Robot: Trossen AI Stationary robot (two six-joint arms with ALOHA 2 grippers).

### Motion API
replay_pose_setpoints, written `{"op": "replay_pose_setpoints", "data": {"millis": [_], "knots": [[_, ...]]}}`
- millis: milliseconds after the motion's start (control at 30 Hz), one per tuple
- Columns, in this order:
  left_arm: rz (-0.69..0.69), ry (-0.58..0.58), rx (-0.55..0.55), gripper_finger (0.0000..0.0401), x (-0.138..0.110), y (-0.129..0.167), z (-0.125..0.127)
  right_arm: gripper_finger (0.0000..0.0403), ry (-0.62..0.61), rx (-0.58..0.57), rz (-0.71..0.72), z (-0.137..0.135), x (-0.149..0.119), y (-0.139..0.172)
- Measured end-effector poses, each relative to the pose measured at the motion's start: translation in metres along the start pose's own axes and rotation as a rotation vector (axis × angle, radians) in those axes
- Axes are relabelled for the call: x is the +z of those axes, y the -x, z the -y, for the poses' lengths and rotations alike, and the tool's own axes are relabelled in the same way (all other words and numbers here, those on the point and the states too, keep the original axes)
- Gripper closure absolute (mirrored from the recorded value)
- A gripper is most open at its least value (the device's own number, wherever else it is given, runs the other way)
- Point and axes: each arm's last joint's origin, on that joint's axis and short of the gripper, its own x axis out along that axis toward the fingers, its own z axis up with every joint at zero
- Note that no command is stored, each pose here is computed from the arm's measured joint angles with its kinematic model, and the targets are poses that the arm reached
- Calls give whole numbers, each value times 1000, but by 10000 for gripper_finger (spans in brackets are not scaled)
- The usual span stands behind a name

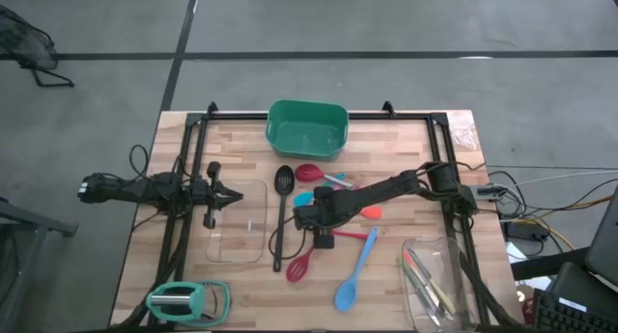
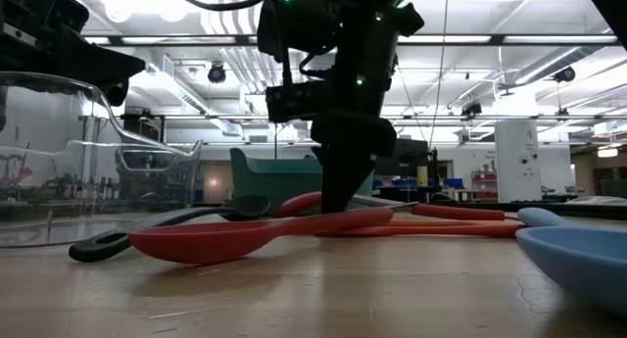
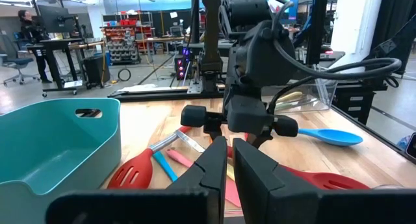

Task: Pick & Place Kitchen Items
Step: Put the yellow knife into the right transparent bin

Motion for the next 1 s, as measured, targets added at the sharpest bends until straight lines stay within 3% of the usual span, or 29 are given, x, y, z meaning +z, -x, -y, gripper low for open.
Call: {"op": "replay_pose_setpoints", "data": {"millis": [567,800,1000], "knots": [[-1,0,0,369,0,0,0,289,-9,14,-9,3,-10,-13],[0,0,0,369,0,0,0,345,0,16,-4,3,-7,-11],[0,0,0,369,0,0,0,351,-15,3,41,4,4,-2]]}}
